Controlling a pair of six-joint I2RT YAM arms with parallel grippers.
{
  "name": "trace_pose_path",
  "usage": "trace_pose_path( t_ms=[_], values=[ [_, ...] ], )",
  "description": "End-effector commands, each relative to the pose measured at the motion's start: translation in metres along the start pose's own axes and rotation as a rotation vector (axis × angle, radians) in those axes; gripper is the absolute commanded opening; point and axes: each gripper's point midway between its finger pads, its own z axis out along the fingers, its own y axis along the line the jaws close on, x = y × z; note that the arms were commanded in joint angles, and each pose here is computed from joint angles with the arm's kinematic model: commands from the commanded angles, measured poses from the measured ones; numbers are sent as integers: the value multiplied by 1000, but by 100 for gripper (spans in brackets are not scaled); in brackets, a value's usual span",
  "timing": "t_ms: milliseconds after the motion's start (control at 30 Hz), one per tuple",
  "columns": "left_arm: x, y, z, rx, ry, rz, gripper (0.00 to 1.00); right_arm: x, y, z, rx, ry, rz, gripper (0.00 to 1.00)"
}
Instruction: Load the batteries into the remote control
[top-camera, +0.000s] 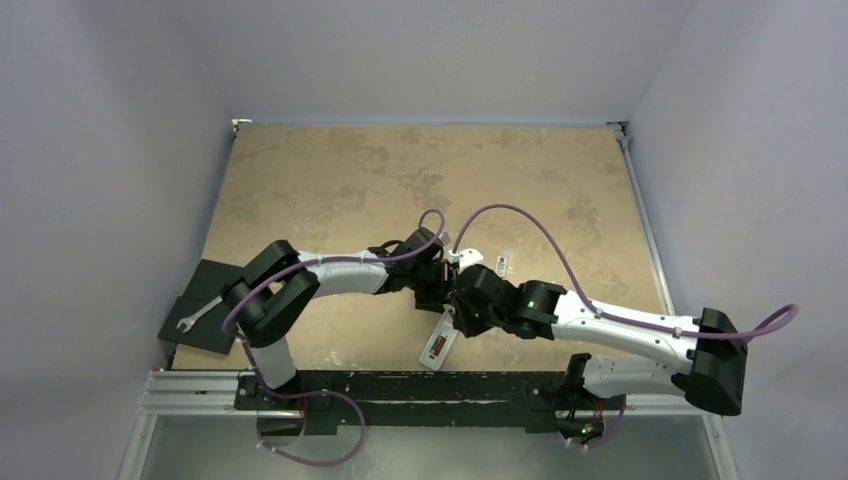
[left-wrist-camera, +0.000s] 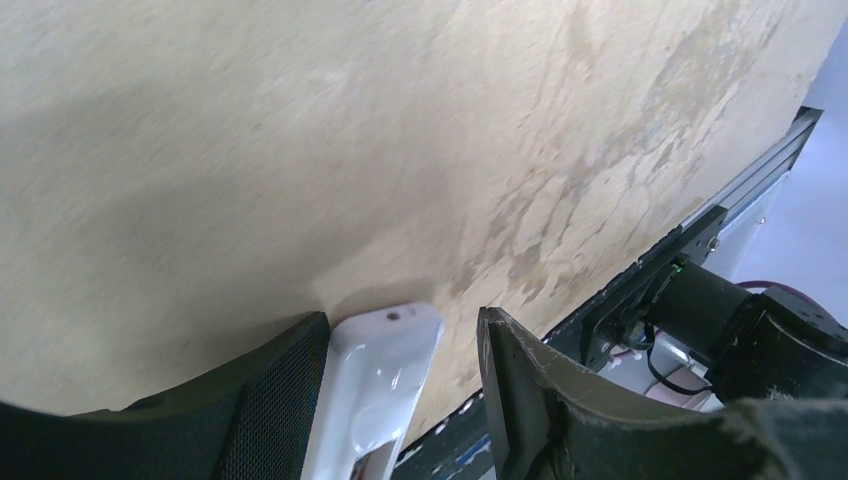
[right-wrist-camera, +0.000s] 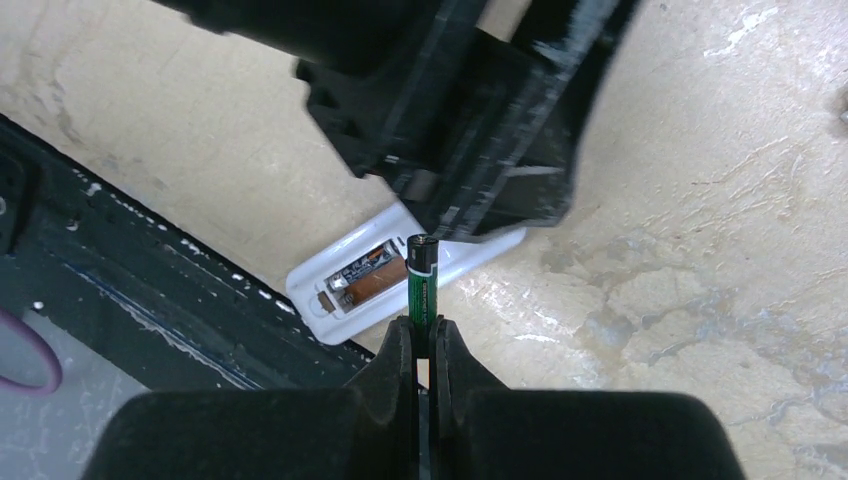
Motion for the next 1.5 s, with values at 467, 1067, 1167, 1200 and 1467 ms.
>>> trace_pose_path(
  t_ms=[467,1067,1167,1200,1467],
  values=[
    [-17,-41,11,-43,-51,195,56,11,-1,-16,-51,-11,65,0],
    [-32,-14,-81,-223,-256,258,57,25,-2,-9,-67,33,54,0],
    [-21,-11,-91,-204,-241,248,57,28,1,-8,-78,47,62,0],
    [-17,-10,-95,-193,-236,243,57,28,-1,-7,-68,47,65,0],
    [31,-9,-115,-45,-130,183,57,22,-11,-2,15,27,99,0]
  ],
)
